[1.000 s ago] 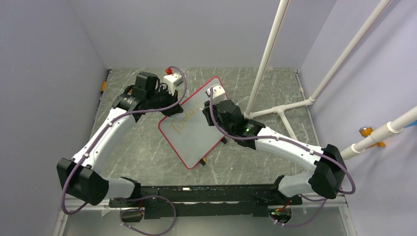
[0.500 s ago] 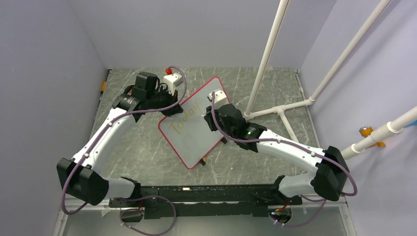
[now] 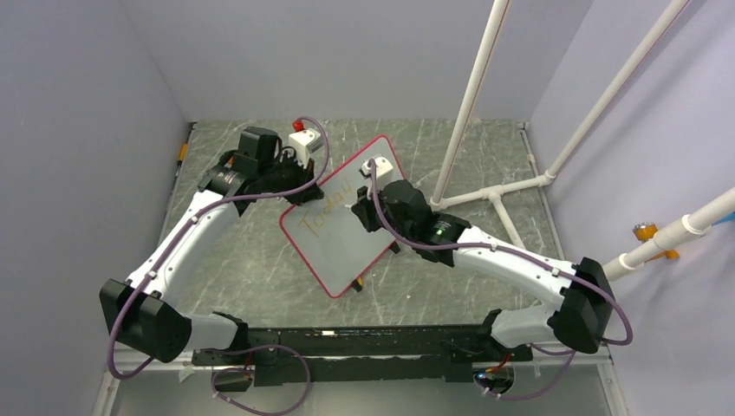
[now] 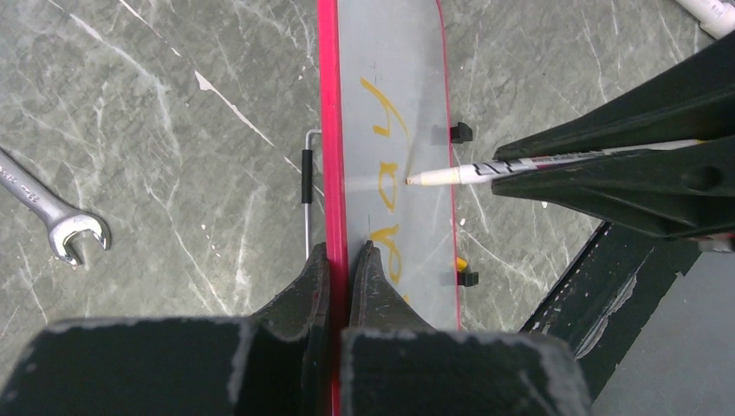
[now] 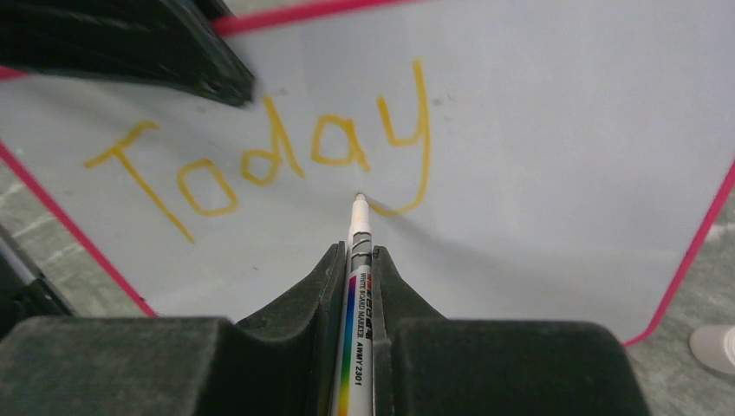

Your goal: Write a sentence on the whiteboard

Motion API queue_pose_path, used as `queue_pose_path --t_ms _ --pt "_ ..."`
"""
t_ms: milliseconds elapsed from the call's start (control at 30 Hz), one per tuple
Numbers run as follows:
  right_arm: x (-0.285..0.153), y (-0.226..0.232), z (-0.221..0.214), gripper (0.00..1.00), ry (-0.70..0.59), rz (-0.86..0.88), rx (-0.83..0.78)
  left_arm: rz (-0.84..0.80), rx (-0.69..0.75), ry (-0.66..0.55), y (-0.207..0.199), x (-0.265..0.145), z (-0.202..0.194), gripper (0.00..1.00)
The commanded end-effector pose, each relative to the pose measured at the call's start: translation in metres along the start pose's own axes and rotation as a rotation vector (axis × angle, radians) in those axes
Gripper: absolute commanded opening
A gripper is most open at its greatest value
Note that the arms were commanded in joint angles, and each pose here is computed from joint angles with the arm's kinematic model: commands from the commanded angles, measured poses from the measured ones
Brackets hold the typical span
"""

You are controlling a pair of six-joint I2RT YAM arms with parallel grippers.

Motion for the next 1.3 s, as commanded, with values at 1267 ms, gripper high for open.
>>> queue_pose_path --t_ms 1267 --pt "-0.047 -0.045 0.033 0.00 -0.213 -0.109 0.120 0.095 0.113 0.081 0.009 -0.001 -0.014 0.00"
Point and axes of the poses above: each gripper's point midway between its finger pads, its own x axis out along the fingers, its own y axis along the line the jaws close on, z = x × y, the point moved 10 cm from there along -x, back along the fingers, and after that the axes turned 9 degrees about x, right-handed, at the moved point
